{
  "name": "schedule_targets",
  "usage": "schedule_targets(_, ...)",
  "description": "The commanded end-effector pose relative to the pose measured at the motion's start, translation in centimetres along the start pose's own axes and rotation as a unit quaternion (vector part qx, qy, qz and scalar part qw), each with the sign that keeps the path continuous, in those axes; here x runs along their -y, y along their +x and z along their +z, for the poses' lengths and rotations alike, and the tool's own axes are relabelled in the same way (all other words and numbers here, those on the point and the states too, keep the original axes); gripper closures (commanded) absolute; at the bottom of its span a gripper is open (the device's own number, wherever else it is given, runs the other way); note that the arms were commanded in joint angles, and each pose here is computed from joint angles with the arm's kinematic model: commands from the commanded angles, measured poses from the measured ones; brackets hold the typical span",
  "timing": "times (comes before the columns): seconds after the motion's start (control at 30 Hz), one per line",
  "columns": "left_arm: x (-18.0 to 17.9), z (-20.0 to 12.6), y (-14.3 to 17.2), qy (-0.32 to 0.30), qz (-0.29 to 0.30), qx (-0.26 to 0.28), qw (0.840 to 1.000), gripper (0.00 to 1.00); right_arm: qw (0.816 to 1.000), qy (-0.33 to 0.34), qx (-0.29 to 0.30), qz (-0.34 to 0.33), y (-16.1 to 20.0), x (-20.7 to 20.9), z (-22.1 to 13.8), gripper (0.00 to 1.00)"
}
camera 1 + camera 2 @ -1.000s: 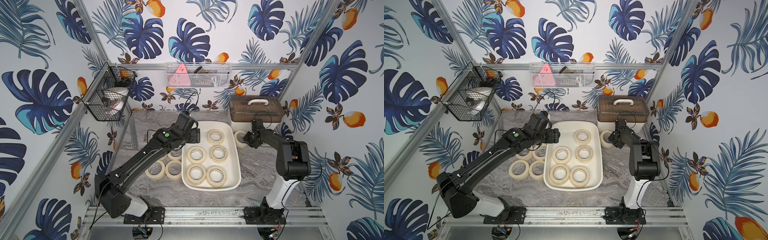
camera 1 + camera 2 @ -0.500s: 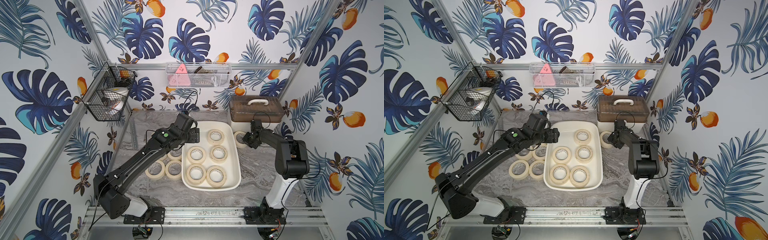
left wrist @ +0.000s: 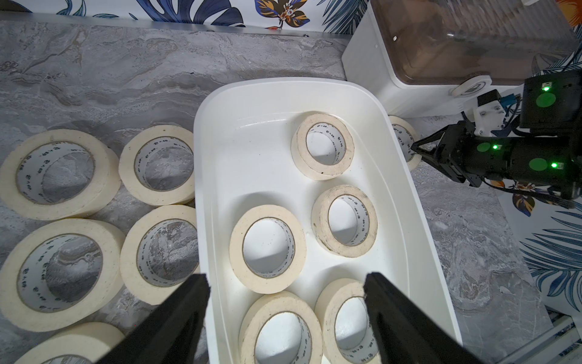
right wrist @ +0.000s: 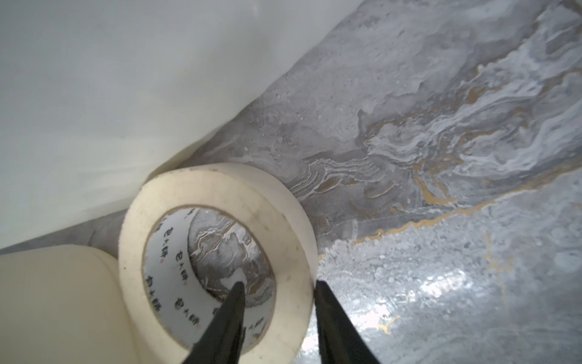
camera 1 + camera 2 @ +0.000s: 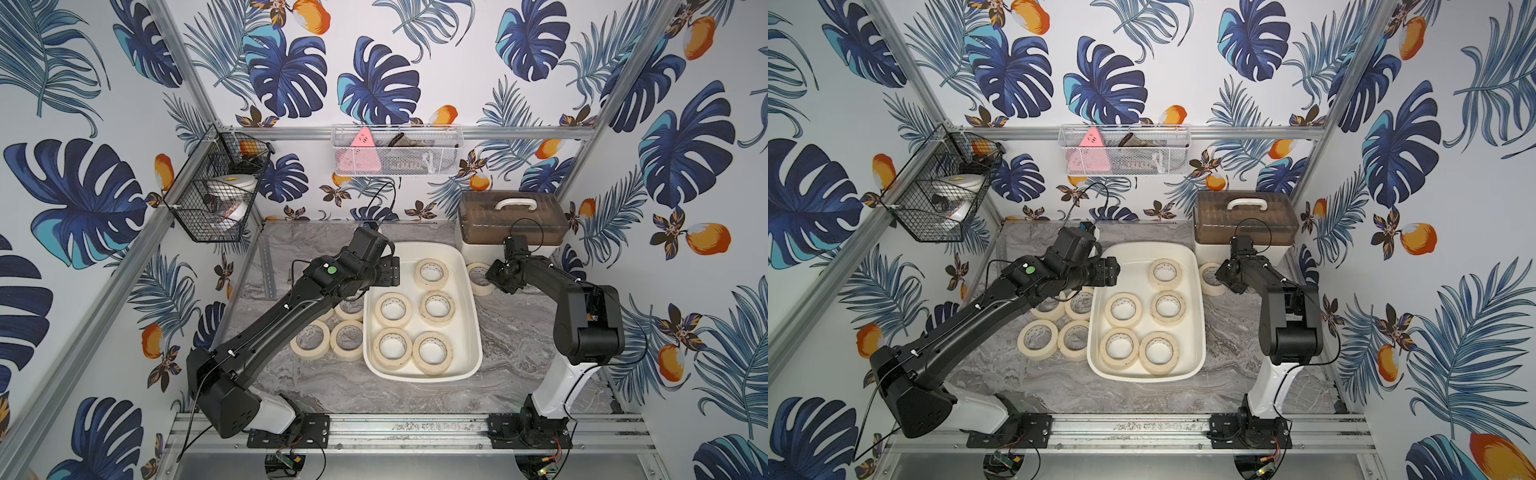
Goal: Take out the art tape in the storage box
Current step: Place the art tape at the center of the board, then pick up the art tape from the storage box.
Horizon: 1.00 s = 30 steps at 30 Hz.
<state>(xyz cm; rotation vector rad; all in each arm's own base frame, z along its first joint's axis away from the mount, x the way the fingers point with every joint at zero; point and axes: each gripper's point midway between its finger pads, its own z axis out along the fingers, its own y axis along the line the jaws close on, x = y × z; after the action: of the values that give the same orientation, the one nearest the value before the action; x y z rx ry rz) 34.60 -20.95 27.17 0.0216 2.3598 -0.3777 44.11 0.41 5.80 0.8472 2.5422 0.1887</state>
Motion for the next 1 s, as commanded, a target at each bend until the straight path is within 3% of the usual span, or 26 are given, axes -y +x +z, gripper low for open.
schedule_targets(0.0, 0.2, -0.3, -0.4, 0.008, -0.007, 0.009, 1.0, 0.15, 1.0, 0.005, -0.008, -0.01, 0.3, 0.2, -0.9, 0.6)
schedule_targets(0.47, 2.0, 2.2, 0.1, 0.041, -0.021, -0.015, 0.999, 0.14, 0.997, -0.065, 0.0, -0.033, -0.3, -2.3, -8.9, 0.5)
schedule_targets(0.7, 3.3, 6.0, 0.3, 0.05, -0.032, -0.029, 0.998, 0.15, 0.992, -0.117, 0.006, -0.039, 0.3, -3.4, -12.7, 0.43)
schedule_targets(0.97, 3.3, 11.9, 1.0, 0.016, -0.049, -0.049, 0.997, 0.19, 0.986, -0.158, 0.007, -0.046, 1.4, -4.0, -15.9, 0.38)
